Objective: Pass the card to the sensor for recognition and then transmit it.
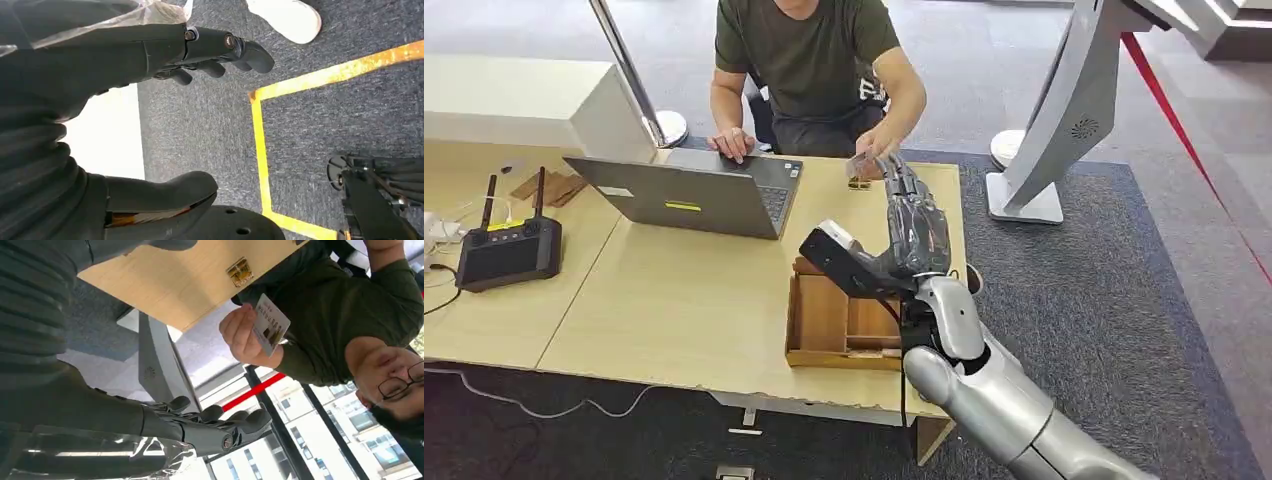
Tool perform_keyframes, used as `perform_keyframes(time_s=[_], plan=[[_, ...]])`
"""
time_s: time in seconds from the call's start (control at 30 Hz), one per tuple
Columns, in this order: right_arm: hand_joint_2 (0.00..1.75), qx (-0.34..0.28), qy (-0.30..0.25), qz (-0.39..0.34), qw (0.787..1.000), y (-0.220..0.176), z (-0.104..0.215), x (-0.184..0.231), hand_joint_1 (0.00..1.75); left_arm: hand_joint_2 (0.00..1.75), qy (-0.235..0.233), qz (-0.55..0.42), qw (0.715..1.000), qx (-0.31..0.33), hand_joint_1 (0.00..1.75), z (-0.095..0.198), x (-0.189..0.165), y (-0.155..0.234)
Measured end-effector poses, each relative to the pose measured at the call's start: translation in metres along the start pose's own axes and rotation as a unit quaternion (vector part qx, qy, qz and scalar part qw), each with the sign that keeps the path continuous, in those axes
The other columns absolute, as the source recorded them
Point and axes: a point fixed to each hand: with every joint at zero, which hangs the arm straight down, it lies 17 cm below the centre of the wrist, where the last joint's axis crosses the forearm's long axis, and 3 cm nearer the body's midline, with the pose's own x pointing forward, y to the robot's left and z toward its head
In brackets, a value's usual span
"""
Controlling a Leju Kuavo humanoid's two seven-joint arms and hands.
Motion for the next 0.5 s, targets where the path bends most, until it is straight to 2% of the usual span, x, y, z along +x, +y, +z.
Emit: perform_keyframes(time_s=[0.23,0.4,0.5], plan=[[1.75,-0.003,-0.002,0.002,1.000,-0.001,0.000,0.002,0.00,1.75,0.000,0.000,1.000,-0.001,0.00,0.000,0.000,-0.001],[1.75,-0.029,-0.045,0.083,0.995,-0.007,0.012,0.018,0.00,1.75,-0.010,0.011,1.000,-0.006,0.00,-0.001,-0.001,-0.004],[1.75,-0.029,-0.052,0.092,0.994,-0.006,0.026,0.022,0.00,1.75,-0.008,0.013,1.000,-0.008,0.00,-0.002,-0.007,-0.005]])
